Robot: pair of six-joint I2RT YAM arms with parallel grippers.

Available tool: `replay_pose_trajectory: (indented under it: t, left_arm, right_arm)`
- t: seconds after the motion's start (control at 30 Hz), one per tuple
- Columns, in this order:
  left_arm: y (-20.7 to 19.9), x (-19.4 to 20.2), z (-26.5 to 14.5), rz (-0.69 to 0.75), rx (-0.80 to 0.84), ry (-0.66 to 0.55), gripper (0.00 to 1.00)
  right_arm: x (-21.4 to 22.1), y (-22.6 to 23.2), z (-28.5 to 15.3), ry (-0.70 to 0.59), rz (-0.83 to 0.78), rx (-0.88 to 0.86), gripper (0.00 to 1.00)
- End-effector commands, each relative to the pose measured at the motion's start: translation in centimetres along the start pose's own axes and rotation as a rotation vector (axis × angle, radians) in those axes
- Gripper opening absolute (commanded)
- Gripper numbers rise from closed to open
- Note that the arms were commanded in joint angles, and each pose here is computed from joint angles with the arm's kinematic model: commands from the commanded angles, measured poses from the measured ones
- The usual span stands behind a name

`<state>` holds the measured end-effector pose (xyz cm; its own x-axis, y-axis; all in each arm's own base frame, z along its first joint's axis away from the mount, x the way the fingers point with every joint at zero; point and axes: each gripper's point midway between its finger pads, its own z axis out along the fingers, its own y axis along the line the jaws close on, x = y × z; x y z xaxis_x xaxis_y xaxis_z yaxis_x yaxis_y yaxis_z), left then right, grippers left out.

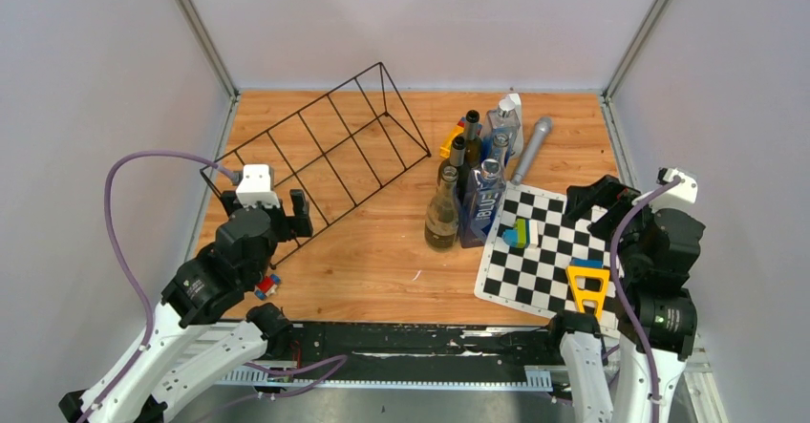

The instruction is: Take the wine bottle off the wine rack

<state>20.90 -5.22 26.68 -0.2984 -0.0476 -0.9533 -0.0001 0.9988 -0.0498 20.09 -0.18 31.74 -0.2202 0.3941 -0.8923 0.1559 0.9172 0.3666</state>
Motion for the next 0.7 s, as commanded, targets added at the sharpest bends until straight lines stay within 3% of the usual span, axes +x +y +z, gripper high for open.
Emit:
replay_pose_trajectory:
  t: [0.0,0.4,0.67]
  left_arm:
    - [0.2,-0.8,0.2,-0.008,-0.016,-0.034,1.00]
    - [0.2,-1.1,0.2,-0.016,-0.017,-0.046,1.00]
    - [1.2,-1.4,-0.1,-0.036,-0.063,-0.066,1.00]
  right_arm:
    - [-1.3,0.9,-0.3,-0.082,-0.014,-0.056,1.00]
    - [-1.1,-0.2,-0.3,-0.160,-0.020,-0.020,1.00]
    - [-0.3,-0.1,0.1,-0.142,-0.009,-0.039,1.00]
